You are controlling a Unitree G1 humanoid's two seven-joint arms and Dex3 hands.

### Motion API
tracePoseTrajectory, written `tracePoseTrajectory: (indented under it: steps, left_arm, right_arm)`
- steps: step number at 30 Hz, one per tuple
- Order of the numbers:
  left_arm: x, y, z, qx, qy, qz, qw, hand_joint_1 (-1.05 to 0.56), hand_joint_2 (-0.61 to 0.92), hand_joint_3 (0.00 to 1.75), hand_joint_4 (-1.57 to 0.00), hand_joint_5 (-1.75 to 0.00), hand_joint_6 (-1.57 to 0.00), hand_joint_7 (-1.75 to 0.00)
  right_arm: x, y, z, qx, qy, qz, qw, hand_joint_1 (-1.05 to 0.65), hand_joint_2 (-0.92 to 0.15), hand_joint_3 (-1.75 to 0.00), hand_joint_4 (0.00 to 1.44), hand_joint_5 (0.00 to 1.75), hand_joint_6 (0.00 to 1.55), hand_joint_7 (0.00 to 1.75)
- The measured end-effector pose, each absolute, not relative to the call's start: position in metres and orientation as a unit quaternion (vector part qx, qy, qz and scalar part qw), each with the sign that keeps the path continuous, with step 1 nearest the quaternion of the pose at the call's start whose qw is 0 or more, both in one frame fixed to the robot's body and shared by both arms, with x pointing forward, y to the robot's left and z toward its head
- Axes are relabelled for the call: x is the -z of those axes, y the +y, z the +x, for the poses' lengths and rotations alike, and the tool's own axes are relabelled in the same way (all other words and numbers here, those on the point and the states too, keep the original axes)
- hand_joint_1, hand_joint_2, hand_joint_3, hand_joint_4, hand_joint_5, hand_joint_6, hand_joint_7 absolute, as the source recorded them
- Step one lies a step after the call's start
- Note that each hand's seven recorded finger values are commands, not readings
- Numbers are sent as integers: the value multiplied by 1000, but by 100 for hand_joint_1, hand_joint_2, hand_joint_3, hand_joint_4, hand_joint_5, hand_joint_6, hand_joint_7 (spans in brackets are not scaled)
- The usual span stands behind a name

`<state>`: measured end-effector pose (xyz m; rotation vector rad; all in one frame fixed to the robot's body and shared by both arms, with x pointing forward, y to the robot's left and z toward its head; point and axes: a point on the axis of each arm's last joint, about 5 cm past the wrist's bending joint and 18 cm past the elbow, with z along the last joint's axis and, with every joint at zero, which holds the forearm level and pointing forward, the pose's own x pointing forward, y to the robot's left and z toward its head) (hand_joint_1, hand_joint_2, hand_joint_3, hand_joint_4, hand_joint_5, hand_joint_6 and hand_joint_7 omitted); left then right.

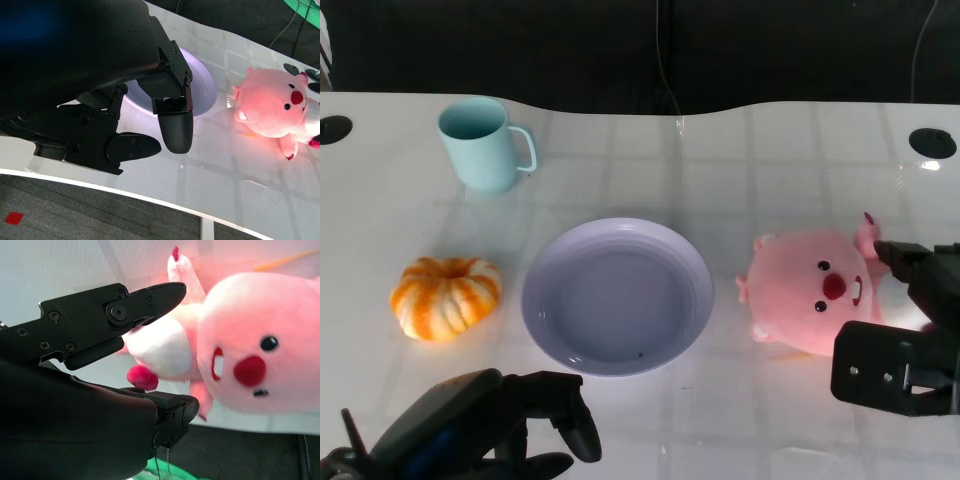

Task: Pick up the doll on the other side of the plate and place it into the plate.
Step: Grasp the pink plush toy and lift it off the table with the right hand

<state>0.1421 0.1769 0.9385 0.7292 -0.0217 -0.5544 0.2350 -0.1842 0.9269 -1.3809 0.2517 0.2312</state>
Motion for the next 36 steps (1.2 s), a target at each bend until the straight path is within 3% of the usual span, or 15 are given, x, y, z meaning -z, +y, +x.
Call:
tracePoseTrajectory:
  steps: [8, 18, 20, 25, 26, 27, 29, 30, 31, 32, 33, 34, 35, 36]
  left_arm:
    - [-941, 176, 141, 268, -15, 354, 896, -15, 89, 47, -67, -172, -68, -109]
    - [-941, 175, 140, 268, -14, 354, 896, -16, 88, 48, -69, -175, -69, -109]
    - [-941, 175, 140, 268, -14, 354, 896, -16, 88, 49, -69, -175, -69, -109]
    - [-941, 174, 139, 269, -12, 354, 896, -17, 88, 49, -69, -175, -68, -109]
    - [-941, 174, 139, 269, -13, 354, 896, -17, 88, 49, -69, -175, -69, -109]
    - [-941, 173, 139, 270, -13, 354, 895, -16, 88, 50, -69, -174, -69, -109]
    - [-941, 173, 139, 270, -14, 354, 895, -16, 88, 50, -69, -173, -69, -109]
    - [-941, 172, 139, 270, -13, 355, 895, -17, 87, 50, -69, -172, -69, -109]
    - [-941, 172, 138, 270, -12, 356, 895, -17, 87, 50, -69, -172, -69, -109]
    - [-941, 172, 138, 269, -11, 358, 894, -16, 87, 50, -69, -171, -69, -108]
    - [-941, 172, 138, 269, -11, 358, 894, -15, 86, 51, -70, -170, -70, -108]
    - [-941, 172, 138, 269, -11, 358, 894, -15, 86, 51, -70, -170, -70, -108]
    - [-940, 172, 138, 270, -11, 358, 894, -16, 86, 51, -71, -170, -70, -107]
    - [-940, 172, 137, 270, -10, 357, 894, -16, 86, 52, -71, -171, -70, -107]
  right_arm:
    - [-909, -186, 250, -115, 137, -629, 757, -66, -92, -2, 11, 26, 24, 4]
    - [-894, -184, 275, -122, 160, -597, 776, -65, -92, -8, 30, 14, 47, 5]
    - [-891, -182, 278, -112, 159, -594, 781, -61, -92, -9, 38, 14, 55, 6]
    - [-874, -181, 276, -56, 99, -567, 816, -33, -92, -11, 71, 13, 86, 8]
    - [-872, -181, 275, -45, 86, -559, 824, -25, -92, -14, 84, 32, 93, 7]
    - [-869, -181, 274, -35, 71, -553, 830, -18, -92, -15, 84, 78, 102, 6]
    - [-865, -182, 273, -18, 42, -547, 836, -15, -91, -10, 88, 127, 121, 10]
    - [-863, -183, 272, -13, 28, -547, 836, -16, -91, -10, 87, 154, 116, 47]
    - [-862, -184, 271, -10, 14, -550, 835, -17, -91, -12, 87, 164, 100, 93]
    - [-861, -185, 270, -9, 4, -553, 833, -18, -91, -15, 86, 169, 90, 123]
    - [-860, -185, 270, -9, -1, -556, 831, -18, -90, -17, 86, 172, 83, 142]
    - [-860, -186, 270, -9, -5, -559, 829, -18, -90, -17, 85, 173, 81, 148]
    - [-860, -186, 270, -9, -9, -560, 828, -17, -82, -29, 85, 174, 79, 153]
    - [-860, -186, 270, -7, -12, -561, 828, -16, -64, -60, 85, 174, 78, 154]
